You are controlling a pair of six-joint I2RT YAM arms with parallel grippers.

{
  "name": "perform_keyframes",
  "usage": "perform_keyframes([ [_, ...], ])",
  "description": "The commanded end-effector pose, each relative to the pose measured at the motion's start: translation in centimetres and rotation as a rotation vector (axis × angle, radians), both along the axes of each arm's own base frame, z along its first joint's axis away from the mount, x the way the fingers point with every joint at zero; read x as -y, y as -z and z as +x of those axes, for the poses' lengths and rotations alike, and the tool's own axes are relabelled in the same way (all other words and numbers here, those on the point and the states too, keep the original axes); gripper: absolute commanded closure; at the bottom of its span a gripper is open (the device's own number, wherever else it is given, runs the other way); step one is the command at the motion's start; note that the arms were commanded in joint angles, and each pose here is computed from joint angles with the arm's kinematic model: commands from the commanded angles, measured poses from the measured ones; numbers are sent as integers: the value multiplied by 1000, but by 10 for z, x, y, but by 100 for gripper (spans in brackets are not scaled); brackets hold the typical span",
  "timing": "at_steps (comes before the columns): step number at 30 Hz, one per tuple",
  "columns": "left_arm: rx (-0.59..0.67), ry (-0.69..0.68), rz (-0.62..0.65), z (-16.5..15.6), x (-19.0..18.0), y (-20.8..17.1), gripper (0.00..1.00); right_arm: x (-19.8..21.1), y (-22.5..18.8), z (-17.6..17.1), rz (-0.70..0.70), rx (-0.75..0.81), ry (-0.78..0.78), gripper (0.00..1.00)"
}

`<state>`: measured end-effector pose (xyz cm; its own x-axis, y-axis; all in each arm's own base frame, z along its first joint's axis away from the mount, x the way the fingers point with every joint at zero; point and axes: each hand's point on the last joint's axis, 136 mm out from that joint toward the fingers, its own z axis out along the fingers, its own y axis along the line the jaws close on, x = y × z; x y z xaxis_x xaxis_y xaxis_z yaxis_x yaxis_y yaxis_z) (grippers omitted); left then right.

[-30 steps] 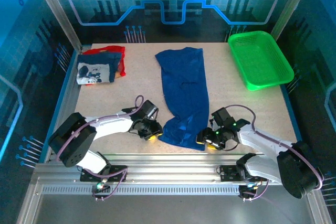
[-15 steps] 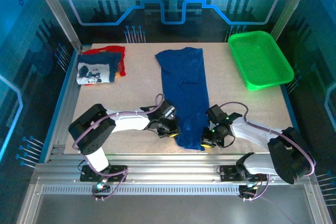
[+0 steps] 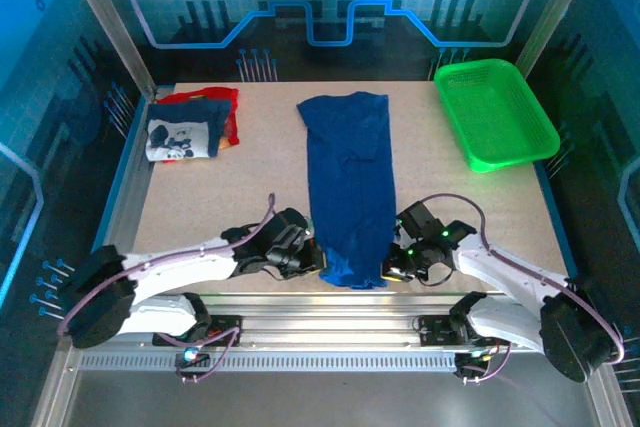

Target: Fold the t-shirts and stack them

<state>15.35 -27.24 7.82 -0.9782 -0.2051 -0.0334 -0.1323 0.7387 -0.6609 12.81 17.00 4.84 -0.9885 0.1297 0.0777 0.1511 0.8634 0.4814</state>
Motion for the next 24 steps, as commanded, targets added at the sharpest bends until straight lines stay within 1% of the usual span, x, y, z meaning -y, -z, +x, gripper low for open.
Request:
perform_keyframes([
  [1, -54, -82, 108, -18, -36, 20, 100, 12, 0, -19, -43, -48, -6, 100],
  [5, -37, -148, 109, -26, -57, 14, 100, 16, -7, -22, -29, -30, 14, 100],
  [8, -33, -207, 74, -27, -67, 10, 100, 16, -11, -26, -11, -26, 22, 100],
  [11, -27, -216, 54, -27, -67, 6, 100, 13, -15, -25, 8, -16, 28, 100],
  [15, -23, -198, 37, -22, -57, -3, 100, 8, -26, -16, 21, 6, 27, 100],
  [17, -3, -196, 30, -16, -51, -15, 100, 4, -35, -8, 24, 35, 23, 100],
  [20, 9, -219, -8, 5, -45, -37, 100, 0, -51, 12, 25, 73, 14, 100],
  [24, 50, -233, -44, 45, -43, -73, 100, -7, -73, 50, 24, 115, -8, 100],
])
